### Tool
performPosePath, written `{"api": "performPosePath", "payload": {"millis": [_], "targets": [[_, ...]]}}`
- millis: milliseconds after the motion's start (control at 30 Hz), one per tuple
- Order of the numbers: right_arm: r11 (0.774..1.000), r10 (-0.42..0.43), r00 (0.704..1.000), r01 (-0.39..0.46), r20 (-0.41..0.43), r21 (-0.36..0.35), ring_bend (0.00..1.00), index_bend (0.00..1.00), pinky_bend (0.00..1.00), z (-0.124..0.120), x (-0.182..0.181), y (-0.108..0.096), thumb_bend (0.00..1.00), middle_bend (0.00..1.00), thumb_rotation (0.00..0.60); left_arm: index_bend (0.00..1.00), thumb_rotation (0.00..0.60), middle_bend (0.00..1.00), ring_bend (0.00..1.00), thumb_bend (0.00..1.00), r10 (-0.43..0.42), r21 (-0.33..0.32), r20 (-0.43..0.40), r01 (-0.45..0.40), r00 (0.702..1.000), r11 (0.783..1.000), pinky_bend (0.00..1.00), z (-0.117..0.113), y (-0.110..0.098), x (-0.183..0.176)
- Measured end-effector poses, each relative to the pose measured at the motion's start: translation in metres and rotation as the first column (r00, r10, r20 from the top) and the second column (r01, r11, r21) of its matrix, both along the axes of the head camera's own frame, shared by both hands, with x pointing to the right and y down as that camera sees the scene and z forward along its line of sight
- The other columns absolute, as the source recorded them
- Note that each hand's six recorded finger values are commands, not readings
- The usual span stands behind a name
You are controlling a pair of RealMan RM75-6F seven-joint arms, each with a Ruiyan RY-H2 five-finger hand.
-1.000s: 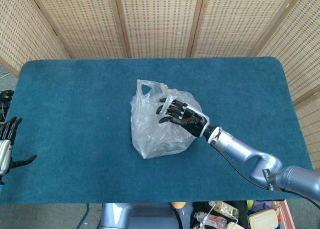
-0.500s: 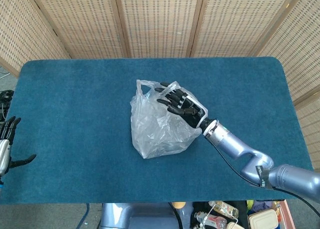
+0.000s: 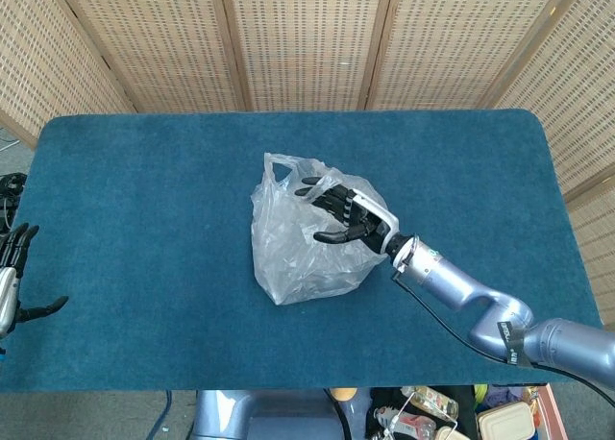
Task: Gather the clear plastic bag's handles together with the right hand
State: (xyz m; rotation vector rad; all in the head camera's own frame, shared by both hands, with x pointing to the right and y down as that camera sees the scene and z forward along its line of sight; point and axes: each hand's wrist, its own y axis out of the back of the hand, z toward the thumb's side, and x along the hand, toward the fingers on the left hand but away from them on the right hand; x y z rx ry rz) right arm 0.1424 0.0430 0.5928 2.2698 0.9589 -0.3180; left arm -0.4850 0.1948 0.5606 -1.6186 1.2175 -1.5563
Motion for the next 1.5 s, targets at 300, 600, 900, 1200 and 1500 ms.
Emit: {"api": "performPosePath", "payload": {"millis": [300, 600, 900, 1200, 1500], "targets": [[0.998, -0.029, 0.996, 0.034, -0.085, 0.060, 0.10, 0.18, 0.00, -0.019, 0.022, -0.008, 0.00, 0.25, 0.600, 0.00, 0.600, 0.00, 0.00, 0.07, 0.008, -0.005, 0.002, -0.008, 1.000, 1.000, 0.00, 0.001, 0.001, 0.003], [0.998, 0.062, 0.998, -0.062, 0.009, 0.005, 0.10, 0.19, 0.06, -0.018, 0.020, -0.008, 0.00, 0.25, 0.600, 0.00, 0.600, 0.00, 0.00, 0.07, 0.013, -0.007, 0.006, -0.013, 1.000, 1.000, 0.00, 0.002, 0.001, 0.005], [0.971, 0.182, 0.961, -0.142, 0.207, -0.192, 0.22, 0.21, 0.23, -0.020, 0.009, -0.007, 0.00, 0.33, 0.600, 0.00, 0.600, 0.00, 0.00, 0.07, 0.008, -0.014, 0.007, -0.008, 1.000, 1.000, 0.00, 0.005, 0.001, 0.004], [0.960, 0.161, 0.942, -0.080, 0.295, -0.267, 0.26, 0.27, 0.30, -0.026, 0.006, -0.008, 0.00, 0.36, 0.600, 0.00, 0.600, 0.00, 0.00, 0.07, 0.011, -0.019, 0.010, -0.011, 1.000, 1.000, 0.00, 0.007, 0.001, 0.005], [0.968, 0.088, 0.937, 0.000, 0.338, -0.251, 0.38, 0.36, 0.38, -0.037, 0.014, -0.014, 0.00, 0.49, 0.600, 0.00, 0.600, 0.00, 0.00, 0.07, 0.028, -0.028, -0.004, -0.028, 1.000, 0.999, 0.00, 0.012, -0.004, 0.013]]}}
